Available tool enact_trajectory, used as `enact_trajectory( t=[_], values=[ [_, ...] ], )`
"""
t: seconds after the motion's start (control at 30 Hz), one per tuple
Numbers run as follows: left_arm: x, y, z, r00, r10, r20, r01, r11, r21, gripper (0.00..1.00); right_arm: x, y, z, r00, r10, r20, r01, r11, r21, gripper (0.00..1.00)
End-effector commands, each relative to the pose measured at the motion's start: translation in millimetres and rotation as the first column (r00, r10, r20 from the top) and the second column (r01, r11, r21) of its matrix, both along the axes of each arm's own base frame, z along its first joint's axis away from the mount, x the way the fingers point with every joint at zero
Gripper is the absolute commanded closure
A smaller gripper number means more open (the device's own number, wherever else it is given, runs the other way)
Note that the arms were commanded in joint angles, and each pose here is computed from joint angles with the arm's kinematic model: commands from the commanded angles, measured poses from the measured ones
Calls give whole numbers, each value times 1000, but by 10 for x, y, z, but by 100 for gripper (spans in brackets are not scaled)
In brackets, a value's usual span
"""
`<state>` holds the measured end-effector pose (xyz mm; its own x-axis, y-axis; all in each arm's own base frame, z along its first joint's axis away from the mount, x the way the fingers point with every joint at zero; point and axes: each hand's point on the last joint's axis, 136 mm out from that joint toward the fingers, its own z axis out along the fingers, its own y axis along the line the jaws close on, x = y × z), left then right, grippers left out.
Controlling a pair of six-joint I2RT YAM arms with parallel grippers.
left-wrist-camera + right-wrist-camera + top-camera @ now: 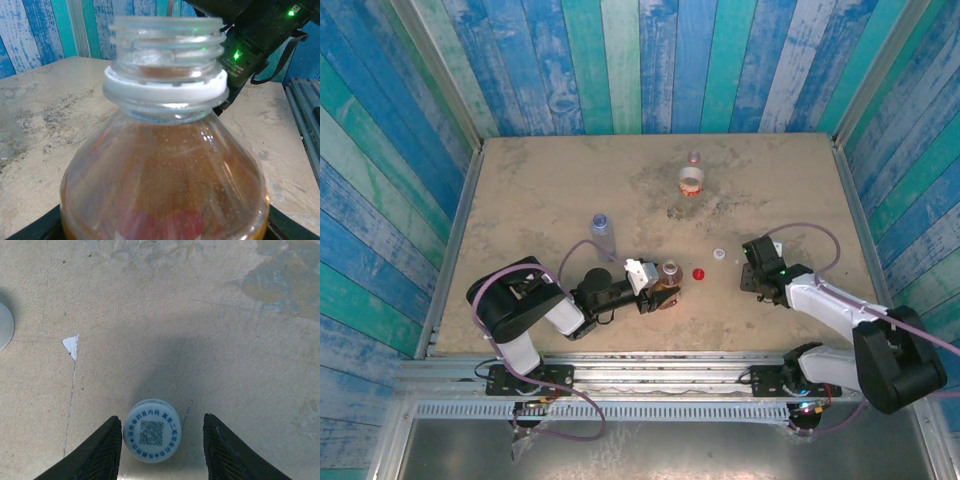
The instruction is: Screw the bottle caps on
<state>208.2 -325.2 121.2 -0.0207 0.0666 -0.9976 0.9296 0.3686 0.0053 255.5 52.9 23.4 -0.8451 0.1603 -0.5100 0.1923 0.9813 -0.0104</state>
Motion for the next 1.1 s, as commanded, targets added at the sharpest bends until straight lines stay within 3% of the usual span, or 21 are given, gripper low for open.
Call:
enact_trajectory(
  t=[0.0,0.37,0.63,1.07],
  values=[
    [-3,-46,3,1000,-21,21,21,1000,1,37,98,37,37,1000,14,7,-14,1000,7,56],
    [6,-55,-15,1000,-22,19,22,1000,8,37,131,48,-47,1000,15,-19,-15,1000,-1,66],
    [19,-67,-8,1000,-19,17,19,1000,7,37,120,130,31,998,59,-34,-58,998,28,67],
    [84,-228,-91,998,-56,26,56,998,22,37,20,492,634,966,256,-44,-253,966,56,65]
  ],
)
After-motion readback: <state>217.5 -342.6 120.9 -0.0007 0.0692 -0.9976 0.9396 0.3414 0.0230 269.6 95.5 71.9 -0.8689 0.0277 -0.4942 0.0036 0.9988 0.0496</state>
